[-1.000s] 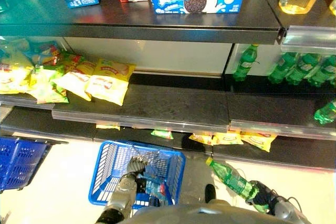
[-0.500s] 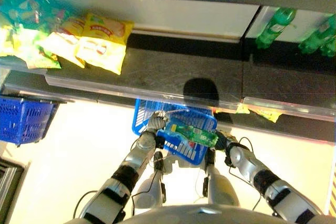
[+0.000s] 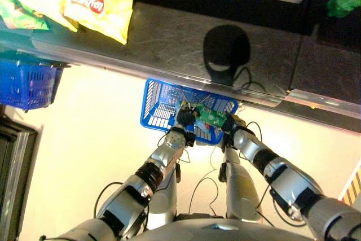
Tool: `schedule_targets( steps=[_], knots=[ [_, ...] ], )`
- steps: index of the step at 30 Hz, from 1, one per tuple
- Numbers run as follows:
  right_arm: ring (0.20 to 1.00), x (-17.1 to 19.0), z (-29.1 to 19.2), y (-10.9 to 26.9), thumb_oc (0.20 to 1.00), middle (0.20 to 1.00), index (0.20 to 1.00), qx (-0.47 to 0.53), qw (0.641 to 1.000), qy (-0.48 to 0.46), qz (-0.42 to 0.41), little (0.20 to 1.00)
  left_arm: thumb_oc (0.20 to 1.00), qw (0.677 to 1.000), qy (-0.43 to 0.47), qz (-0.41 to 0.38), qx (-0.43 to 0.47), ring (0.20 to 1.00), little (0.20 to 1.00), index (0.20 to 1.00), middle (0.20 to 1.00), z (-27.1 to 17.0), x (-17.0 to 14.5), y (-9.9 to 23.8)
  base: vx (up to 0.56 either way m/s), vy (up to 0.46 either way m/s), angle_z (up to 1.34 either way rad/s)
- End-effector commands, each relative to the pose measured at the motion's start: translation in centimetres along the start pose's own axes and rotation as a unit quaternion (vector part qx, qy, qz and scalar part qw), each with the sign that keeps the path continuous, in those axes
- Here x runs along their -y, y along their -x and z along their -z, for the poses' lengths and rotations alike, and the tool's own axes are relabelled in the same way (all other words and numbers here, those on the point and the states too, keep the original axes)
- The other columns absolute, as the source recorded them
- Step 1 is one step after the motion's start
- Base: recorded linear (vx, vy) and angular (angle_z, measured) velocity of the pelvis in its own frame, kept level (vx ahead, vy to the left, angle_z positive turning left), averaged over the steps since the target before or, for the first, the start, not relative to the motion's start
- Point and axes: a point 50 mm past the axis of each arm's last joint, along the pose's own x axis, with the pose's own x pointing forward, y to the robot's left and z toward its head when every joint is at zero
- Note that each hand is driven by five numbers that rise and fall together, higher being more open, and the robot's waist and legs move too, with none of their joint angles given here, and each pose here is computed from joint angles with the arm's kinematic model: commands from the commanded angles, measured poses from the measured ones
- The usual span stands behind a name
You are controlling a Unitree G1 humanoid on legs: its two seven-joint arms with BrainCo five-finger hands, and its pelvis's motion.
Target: Pick up the snacks into the basket
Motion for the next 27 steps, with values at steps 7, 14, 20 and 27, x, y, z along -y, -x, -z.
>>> schedule_targets(
  steps=[7,14,20,27],
  knots=[
    [0.2,5.5,-3.0,-1.5,0.2,0.2,0.2,0.026,0.995,-0.011,0.092,0.2,0.2,0.973,0.061,0.083,0.208,0.2,0.2,0.2,0.2,-10.0,3.9,0.6,0.0,0.028,0.09],
    [1.0,5.5,-6.3,-1.5,1.0,1.0,1.0,0.074,0.994,-0.029,0.08,1.0,0.2,0.97,0.078,0.099,0.207,0.2,0.2,0.2,0.2,-10.6,4.8,0.6,0.01,0.027,0.05],
    [1.0,4.8,-5.5,-1.5,1.0,1.0,1.0,0.061,0.996,-0.031,0.065,1.0,0.2,0.975,0.069,0.084,0.193,0.2,0.2,0.2,0.2,-9.9,4.4,0.2,0.0,0.0,0.0],
    [1.0,0.1,-1.1,-0.1,1.0,1.0,1.0,0.01,0.995,-0.102,0.006,1.0,0.2,0.993,0.021,-0.035,0.108,0.2,0.2,0.2,0.2,-5.7,0.1,-1.8,0.0,0.004,0.05]
  ],
)
